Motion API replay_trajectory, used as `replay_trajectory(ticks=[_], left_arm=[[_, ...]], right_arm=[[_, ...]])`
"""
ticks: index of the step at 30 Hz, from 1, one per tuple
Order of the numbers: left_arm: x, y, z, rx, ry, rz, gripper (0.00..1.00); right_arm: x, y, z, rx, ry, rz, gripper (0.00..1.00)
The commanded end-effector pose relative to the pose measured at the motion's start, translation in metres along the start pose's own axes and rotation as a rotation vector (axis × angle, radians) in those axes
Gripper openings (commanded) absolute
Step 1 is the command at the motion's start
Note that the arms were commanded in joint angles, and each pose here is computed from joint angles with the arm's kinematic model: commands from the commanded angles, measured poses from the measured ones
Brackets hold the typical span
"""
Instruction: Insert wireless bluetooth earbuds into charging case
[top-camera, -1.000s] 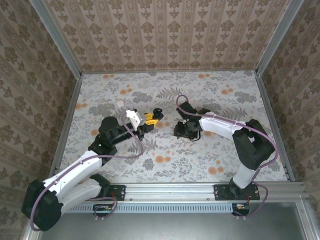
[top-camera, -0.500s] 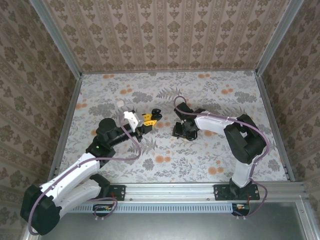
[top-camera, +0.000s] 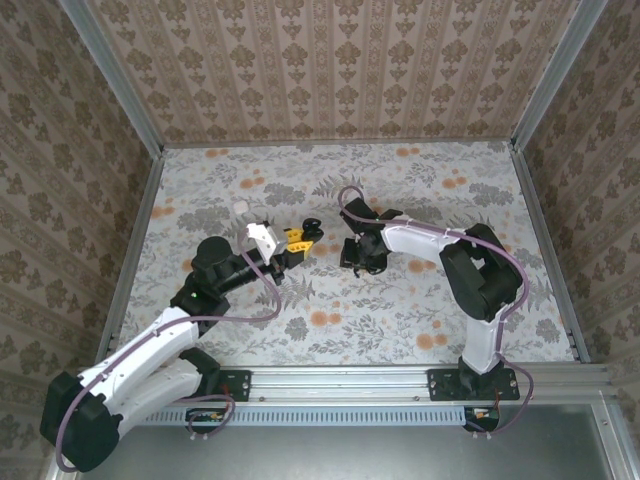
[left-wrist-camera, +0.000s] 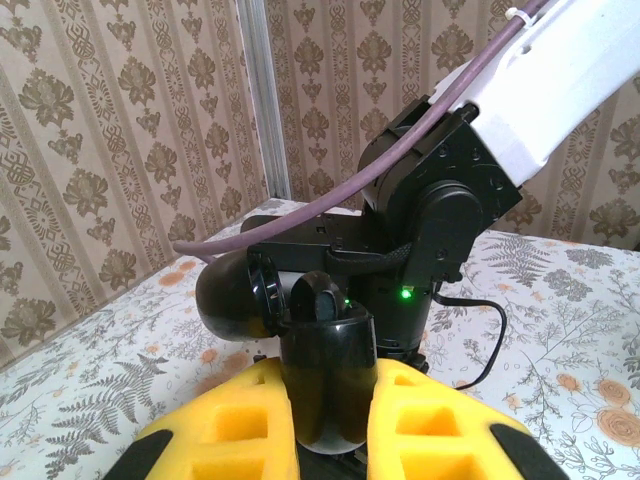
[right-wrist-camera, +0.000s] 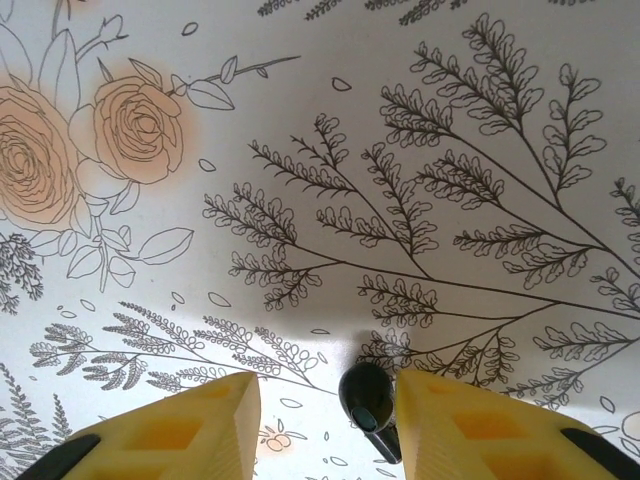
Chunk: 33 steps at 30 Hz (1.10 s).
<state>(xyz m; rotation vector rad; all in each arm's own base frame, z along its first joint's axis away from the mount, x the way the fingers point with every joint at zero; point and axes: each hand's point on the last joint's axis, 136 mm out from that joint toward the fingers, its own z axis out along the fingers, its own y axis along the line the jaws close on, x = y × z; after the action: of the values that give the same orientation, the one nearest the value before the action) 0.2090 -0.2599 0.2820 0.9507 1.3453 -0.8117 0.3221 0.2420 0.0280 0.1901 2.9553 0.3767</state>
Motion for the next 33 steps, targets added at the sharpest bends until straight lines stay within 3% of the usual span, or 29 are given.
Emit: replay_trajectory(ticks=[1, 7, 20, 33], left_arm=[[-0.001, -0.002, -0.002, -0.002, -0.006, 0.018, 0.0], [-0.001, -0.002, -0.003, -0.003, -0.007, 0.019, 0.0], [0.0, -0.002, -0.002, -0.005, -0.004, 0.02, 0.0], [-0.008, -0.003, 0.004, 0.018, -0.051, 0.018, 0.0]], right_arm=[[0.008, -0.01, 0.007, 0.081, 0.039, -0.037, 0.39], [0.016, -0.015, 0.012, 0.133, 0.072, -0.077, 0.38], [0.016, -0.016, 0.012, 0.185, 0.078, -0.131, 0.22], [-0.013, 0.012, -0.048, 0.0, -0.114, -0.133, 0.15]])
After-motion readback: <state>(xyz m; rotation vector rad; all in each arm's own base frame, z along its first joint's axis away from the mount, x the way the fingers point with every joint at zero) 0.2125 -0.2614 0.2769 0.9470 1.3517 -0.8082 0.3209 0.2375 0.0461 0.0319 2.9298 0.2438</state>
